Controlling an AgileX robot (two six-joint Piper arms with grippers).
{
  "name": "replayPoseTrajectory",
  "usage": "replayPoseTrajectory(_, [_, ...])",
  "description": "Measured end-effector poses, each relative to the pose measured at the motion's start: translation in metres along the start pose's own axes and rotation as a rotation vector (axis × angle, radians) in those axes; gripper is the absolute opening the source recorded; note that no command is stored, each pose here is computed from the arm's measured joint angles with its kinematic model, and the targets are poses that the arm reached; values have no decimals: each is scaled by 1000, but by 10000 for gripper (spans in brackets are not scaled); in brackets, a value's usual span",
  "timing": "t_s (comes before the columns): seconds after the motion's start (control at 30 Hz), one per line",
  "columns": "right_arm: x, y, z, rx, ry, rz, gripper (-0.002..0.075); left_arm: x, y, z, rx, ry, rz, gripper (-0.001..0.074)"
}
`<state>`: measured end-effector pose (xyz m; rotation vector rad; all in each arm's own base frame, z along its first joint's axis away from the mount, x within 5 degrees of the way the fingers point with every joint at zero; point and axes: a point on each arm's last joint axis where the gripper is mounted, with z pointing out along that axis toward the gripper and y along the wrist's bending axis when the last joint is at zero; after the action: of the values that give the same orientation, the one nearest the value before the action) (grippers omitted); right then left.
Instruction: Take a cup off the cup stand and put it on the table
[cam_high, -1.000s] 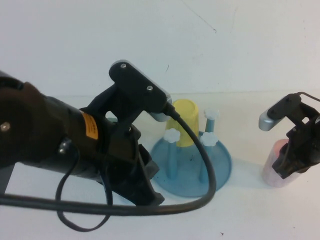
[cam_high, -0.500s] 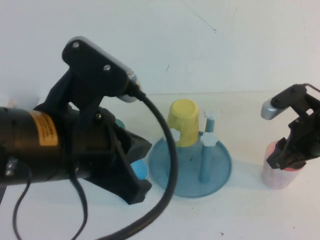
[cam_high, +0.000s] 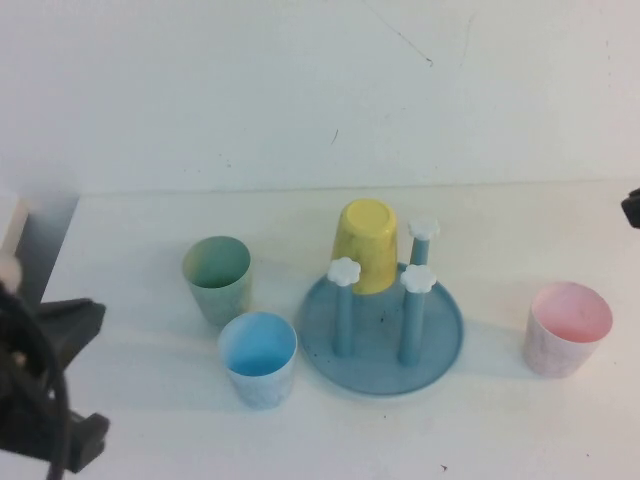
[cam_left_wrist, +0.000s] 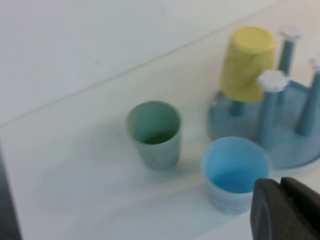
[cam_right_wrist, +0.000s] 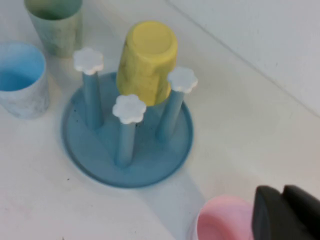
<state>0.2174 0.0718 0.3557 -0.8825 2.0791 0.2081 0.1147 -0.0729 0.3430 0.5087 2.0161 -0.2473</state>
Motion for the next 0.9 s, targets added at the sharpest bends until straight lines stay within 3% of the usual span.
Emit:
replayPoseTrajectory(0.27, [52, 34, -25, 58, -79, -63, 1, 41, 21, -17, -132, -126, -93, -1])
replayPoseTrajectory(0.6, [132, 81, -29, 8, -112, -20, -1, 58, 27, -28, -144, -185, -116, -1])
replayPoseTrajectory(0.9, [140, 91, -43, 35, -209, -32, -1, 59, 27, -28, -142, -187, -120, -1])
